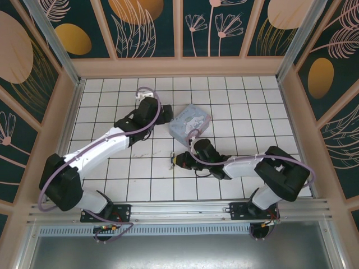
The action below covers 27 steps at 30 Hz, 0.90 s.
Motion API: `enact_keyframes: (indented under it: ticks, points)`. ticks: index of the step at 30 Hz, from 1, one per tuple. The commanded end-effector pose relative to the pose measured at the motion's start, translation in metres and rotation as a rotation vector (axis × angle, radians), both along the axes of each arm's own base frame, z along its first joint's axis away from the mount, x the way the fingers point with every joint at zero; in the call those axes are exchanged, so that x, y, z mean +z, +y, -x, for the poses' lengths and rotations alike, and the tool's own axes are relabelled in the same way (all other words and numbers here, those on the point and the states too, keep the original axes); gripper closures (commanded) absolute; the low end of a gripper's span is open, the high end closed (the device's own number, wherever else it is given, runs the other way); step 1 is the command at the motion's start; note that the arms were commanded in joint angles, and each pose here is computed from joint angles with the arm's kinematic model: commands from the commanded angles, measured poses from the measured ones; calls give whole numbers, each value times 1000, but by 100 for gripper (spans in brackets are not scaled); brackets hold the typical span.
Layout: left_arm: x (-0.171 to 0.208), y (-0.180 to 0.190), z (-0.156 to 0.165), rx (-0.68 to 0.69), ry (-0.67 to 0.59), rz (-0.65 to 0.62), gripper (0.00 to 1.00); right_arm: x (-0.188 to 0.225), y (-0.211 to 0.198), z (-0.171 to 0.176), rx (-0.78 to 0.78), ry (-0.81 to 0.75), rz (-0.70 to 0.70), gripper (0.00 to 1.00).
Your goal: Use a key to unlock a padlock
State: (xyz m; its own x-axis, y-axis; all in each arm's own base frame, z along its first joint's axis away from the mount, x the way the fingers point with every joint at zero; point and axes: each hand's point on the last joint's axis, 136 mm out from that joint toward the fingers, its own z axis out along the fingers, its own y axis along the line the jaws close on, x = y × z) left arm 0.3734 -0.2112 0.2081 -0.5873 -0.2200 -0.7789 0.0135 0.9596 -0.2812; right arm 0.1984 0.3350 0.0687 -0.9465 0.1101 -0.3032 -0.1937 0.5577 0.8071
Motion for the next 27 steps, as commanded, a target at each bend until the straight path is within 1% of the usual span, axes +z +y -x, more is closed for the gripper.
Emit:
enact_keyframes:
  ticks: [1, 6, 7, 8, 11, 13, 16, 19, 20, 22, 23, 24, 26, 27]
  points:
    - [-4, 9, 9, 9, 13, 32, 1, 10, 11, -8, -7, -30, -46, 100]
    - [-7, 18, 19, 19, 14, 62, 1, -11, -4, -12, -47, 1, -1, 100]
    - [-3, 19, 20, 21, 5, 73, 2, -14, -7, -13, -55, 8, 2, 100]
    - [-11, 22, 24, 24, 20, 67, 2, -17, -11, -14, -62, 13, 6, 100]
    - [-11, 26, 28, 29, 20, 79, 1, -19, -20, -15, -84, 16, 15, 100]
    - [-10, 28, 30, 32, 17, 89, 1, -18, -27, -16, -98, 14, 23, 91]
    - [-8, 31, 33, 36, 12, 103, 1, -16, -37, -18, -120, 13, 34, 71]
    - [-7, 36, 36, 46, 8, 110, 1, -11, -49, -21, -144, 4, 42, 57]
    - [-5, 38, 36, 49, 7, 112, 1, -10, -55, -22, -154, 4, 43, 49]
    - [-1, 42, 38, 55, -1, 115, 1, 0, -65, -25, -172, -11, 42, 36]
    - [2, 44, 38, 60, -7, 111, 1, 6, -72, -28, -185, -23, 49, 27]
    - [5, 47, 38, 67, -14, 107, 1, 13, -79, -32, -203, -35, 53, 15]
    - [13, 54, 37, 87, -29, 91, 1, 32, -94, -41, -240, -76, 54, 4]
    - [16, 59, 37, 100, -38, 79, 1, 41, -103, -46, -263, -97, 69, 1]
